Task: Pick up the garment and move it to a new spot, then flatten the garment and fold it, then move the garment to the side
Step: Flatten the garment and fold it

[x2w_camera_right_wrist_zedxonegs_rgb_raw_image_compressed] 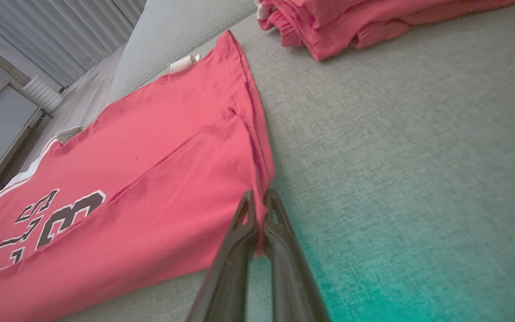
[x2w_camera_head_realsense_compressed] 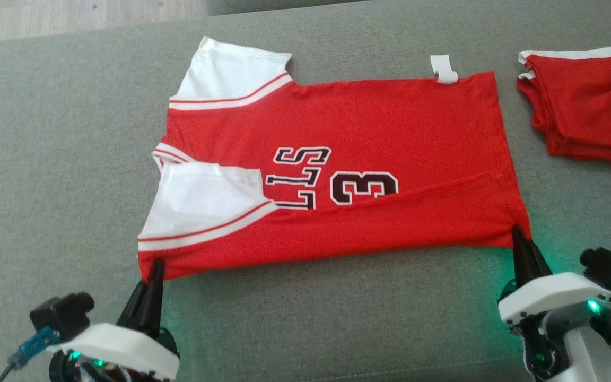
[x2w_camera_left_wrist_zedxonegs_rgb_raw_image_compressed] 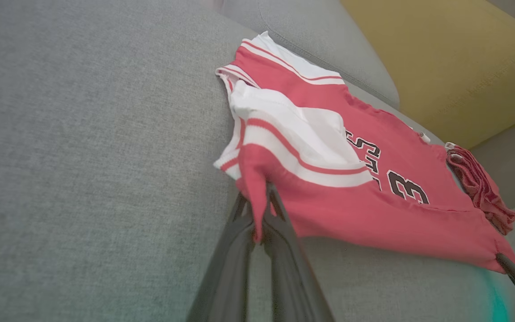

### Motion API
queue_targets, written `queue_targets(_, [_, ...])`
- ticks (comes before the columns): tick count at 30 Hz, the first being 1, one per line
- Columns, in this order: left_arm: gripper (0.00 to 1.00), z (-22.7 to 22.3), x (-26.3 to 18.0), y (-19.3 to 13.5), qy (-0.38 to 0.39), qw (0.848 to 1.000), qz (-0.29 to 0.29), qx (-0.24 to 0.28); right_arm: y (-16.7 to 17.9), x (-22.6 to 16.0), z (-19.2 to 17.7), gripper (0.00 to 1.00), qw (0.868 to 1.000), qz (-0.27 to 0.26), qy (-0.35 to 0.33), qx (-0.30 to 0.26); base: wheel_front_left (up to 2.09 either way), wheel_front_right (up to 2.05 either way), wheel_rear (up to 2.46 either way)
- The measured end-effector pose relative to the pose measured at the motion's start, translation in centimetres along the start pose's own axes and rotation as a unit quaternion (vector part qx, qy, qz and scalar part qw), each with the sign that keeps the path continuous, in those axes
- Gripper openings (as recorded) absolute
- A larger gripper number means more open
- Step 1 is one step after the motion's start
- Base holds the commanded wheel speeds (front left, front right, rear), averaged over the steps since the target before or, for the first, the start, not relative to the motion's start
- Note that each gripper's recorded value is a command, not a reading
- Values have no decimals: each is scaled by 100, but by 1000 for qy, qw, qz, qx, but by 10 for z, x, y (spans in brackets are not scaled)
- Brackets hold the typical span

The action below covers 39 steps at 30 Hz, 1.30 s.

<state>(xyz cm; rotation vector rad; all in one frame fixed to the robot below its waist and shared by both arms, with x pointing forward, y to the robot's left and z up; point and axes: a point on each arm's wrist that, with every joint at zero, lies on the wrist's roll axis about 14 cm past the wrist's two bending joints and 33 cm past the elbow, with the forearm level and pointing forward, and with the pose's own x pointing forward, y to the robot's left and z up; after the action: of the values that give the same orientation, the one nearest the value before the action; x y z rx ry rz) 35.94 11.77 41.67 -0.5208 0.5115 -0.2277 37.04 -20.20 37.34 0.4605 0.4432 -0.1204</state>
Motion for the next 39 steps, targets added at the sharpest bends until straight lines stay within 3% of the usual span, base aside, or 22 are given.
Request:
queue_targets(6, [0,-7,-11,1,4,1000,4,-7,-4,-9,4,1,1000,-3,-8,-6,0,0,0])
queue_targets(8, [0,-9,-14,0,6,1000,5,-7,-4,-11,5,48,1000,-2,-8,-11,0,0,0])
queue_targets(9, [0,-10,-14,0,7,1000,6,-8,-3,-11,6,81,1000,-1,-10,-13,0,0,0])
queue_targets(10, [11,-10,-15,-1,7,1000,5,-8,-2,-13,7,100,1000,1,-9,-15,0,0,0])
queue_targets(11, [11,-11,-15,-2,7,1000,3,-8,-2,-14,7,100,1000,1,-10,-16,0,0,0])
queue_targets(12, [36,-12,-15,-3,9,1000,2,-7,-2,-15,6,100,1000,1,-6,-17,0,0,0])
queue_targets(13, [78,-13,-15,-4,11,1000,0,-7,-3,-17,6,100,1000,0,-6,-18,0,0,0])
queue_targets(14, [100,-13,-14,-4,13,1000,0,-6,-4,-19,6,100,1000,-1,-6,-20,0,0,0])
queue_targets(18, [100,-3,-10,-7,14,1000,-11,21,-9,-23,19,100,999,-8,-28,-25,0,0,0])
queue_targets(21, [100,31,3,-18,-13,997,-37,68,-11,-23,39,100,998,-11,-58,-27,0,0,0])
queue_targets(23, [100,86,23,-39,-55,987,-71,135,-10,-21,57,100,996,-11,-82,-38,0,0,0])
queue_targets(30, [100,187,82,-90,-99,954,-125,255,28,2,110,100,987,33,-141,-71,0,0,0])
queue_targets(34, [100,193,125,-94,-56,947,-125,291,43,11,122,100,983,52,-151,-87,0,0,0])
queue_targets(39, [100,168,181,-70,26,945,-98,312,48,23,123,100,982,59,-146,-104,0,0,0])
